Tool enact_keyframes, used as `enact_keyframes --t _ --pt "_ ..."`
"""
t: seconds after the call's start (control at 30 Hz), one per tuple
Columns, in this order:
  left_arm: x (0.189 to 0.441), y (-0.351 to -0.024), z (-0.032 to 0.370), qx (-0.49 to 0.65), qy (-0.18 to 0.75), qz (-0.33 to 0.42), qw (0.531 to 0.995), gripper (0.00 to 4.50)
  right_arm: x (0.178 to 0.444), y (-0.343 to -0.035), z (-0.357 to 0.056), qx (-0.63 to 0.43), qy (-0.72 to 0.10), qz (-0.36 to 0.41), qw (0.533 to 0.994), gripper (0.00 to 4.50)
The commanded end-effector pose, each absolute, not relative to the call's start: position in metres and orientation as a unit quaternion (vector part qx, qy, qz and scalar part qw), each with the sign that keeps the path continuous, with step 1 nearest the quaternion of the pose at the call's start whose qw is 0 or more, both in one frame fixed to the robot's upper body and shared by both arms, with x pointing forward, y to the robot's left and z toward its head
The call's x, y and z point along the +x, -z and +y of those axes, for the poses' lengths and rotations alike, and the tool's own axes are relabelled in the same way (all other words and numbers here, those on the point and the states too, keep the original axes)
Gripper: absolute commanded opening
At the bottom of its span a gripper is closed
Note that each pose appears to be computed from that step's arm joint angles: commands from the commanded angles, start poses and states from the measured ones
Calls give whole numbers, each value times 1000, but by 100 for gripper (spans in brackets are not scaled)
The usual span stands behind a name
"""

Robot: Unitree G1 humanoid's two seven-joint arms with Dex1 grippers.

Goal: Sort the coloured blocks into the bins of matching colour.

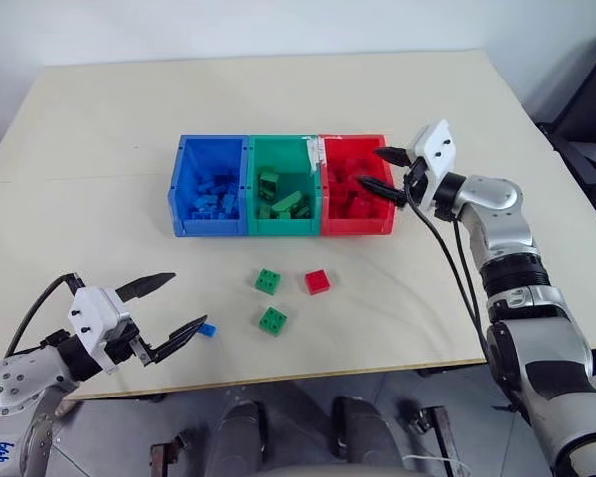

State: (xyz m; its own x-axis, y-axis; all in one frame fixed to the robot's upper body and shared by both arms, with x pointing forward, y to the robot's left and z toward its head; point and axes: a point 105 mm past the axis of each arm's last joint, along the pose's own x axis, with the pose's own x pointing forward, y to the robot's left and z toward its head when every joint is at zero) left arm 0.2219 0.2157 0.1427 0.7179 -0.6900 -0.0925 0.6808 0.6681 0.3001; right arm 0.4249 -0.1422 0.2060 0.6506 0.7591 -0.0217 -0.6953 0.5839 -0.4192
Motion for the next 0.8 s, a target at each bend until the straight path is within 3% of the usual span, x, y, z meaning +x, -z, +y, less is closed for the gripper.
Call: enact_keyframes --t 0.03,0.2,0.43,0.6,0.8 --pt "218 -152 202 154 395 -38 905 450 411 -224 -157 -224 -429 -122 866 447" --pt "218 -139 186 147 454 -5 879 450 374 -224 -192 -244 -469 -139 837 447" --pt "237 -138 174 180 505 -13 844 450 303 -166 -258 -310 -494 -6 812 447" --pt "237 -137 176 185 513 -9 838 450 289 -150 -275 -296 -485 18 823 447" --pt "242 -144 185 194 497 -20 846 450 303 -143 -215 -251 -567 -12 784 447"
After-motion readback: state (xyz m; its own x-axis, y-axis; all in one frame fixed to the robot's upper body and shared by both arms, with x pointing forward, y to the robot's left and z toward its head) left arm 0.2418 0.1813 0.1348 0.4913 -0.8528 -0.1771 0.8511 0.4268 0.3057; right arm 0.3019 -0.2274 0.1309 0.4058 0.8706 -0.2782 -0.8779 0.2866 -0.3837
